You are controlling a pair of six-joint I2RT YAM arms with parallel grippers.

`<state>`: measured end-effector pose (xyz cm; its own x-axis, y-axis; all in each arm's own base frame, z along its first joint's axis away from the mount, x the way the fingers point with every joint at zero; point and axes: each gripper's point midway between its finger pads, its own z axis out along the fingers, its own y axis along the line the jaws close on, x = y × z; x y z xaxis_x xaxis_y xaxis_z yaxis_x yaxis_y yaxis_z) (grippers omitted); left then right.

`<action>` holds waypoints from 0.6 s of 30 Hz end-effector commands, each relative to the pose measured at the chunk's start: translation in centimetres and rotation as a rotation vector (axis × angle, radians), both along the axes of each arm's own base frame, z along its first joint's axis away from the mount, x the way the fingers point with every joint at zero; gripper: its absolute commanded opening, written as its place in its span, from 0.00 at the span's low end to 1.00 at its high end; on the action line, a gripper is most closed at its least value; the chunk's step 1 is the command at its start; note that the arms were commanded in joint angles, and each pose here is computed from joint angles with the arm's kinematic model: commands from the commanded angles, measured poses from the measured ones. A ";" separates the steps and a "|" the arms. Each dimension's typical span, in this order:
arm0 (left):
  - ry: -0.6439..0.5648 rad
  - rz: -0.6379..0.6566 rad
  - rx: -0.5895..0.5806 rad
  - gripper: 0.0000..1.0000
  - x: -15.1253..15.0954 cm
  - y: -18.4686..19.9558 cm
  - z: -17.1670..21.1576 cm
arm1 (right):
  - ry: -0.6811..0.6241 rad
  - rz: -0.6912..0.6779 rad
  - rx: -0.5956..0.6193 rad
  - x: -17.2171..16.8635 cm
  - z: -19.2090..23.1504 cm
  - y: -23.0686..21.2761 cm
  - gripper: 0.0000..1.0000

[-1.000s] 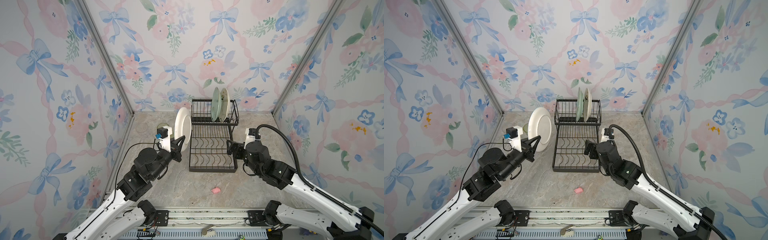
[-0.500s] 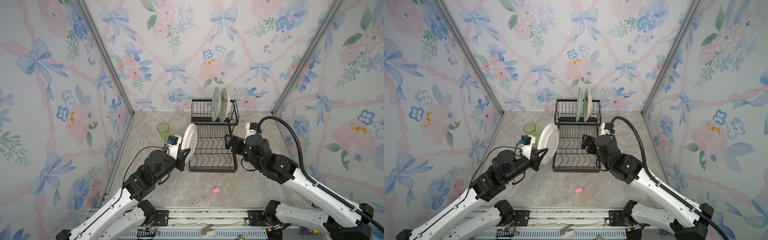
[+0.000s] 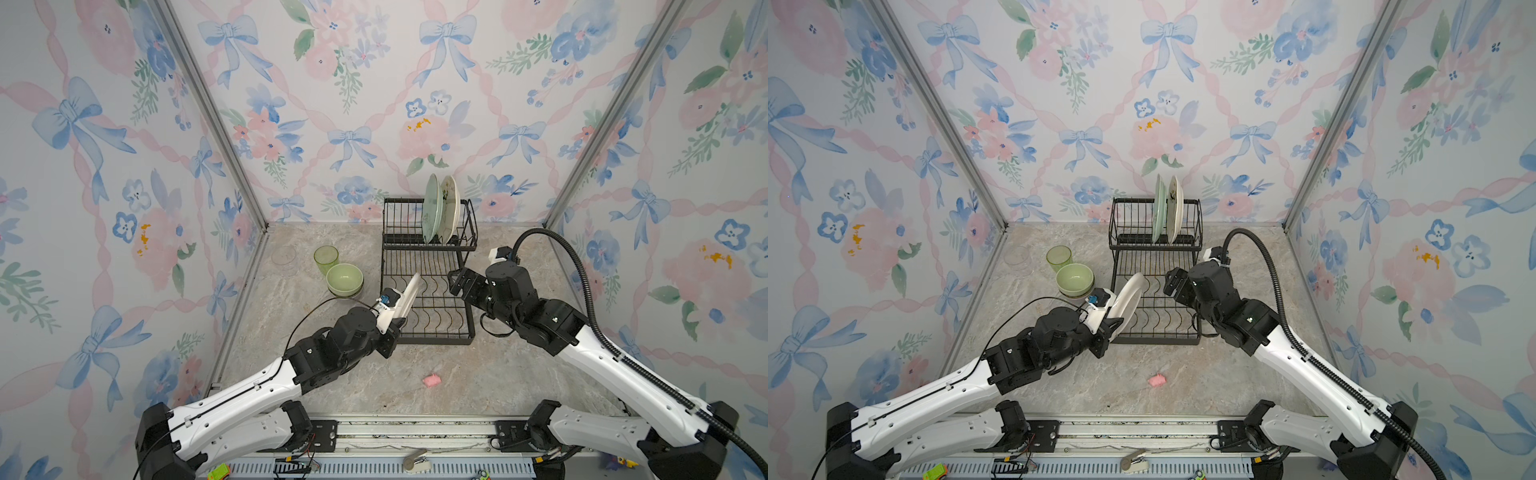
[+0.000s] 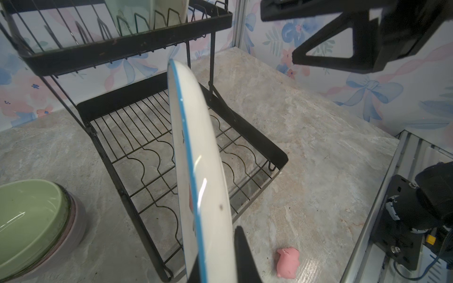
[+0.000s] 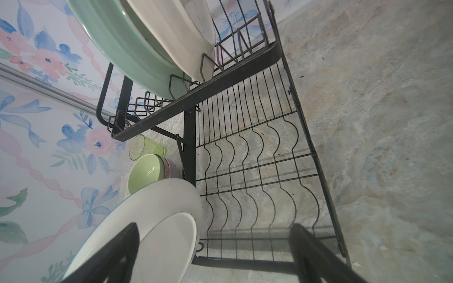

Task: Unload the mixed dishes from the dish rack
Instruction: 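Bring the plate toward the right gripper while the right gripper reaches for it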

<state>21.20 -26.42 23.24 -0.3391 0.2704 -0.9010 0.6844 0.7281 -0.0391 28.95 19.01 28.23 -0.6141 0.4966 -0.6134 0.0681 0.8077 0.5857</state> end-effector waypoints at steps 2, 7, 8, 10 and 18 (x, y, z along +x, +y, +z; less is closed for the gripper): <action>-0.185 0.040 -0.104 0.00 1.3 -1.5 5.6 | 0.043 -0.012 0.071 -0.7 0.1 -0.3 0.97; -0.232 -0.003 -0.125 0.00 1.1 -3.0 6.1 | 0.052 -0.003 0.103 -0.6 0.1 0.2 0.97; -0.242 -0.009 -0.125 0.00 1.2 -3.3 6.2 | 0.058 0.000 0.108 -0.6 0.0 0.4 0.97; -0.261 -0.018 -0.115 0.00 1.3 -3.8 6.2 | 0.074 0.007 0.112 -0.6 -0.3 0.7 0.97; -0.310 -0.057 -0.053 0.00 1.8 -5.9 5.4 | 0.104 0.019 0.133 -0.6 -0.9 1.3 0.97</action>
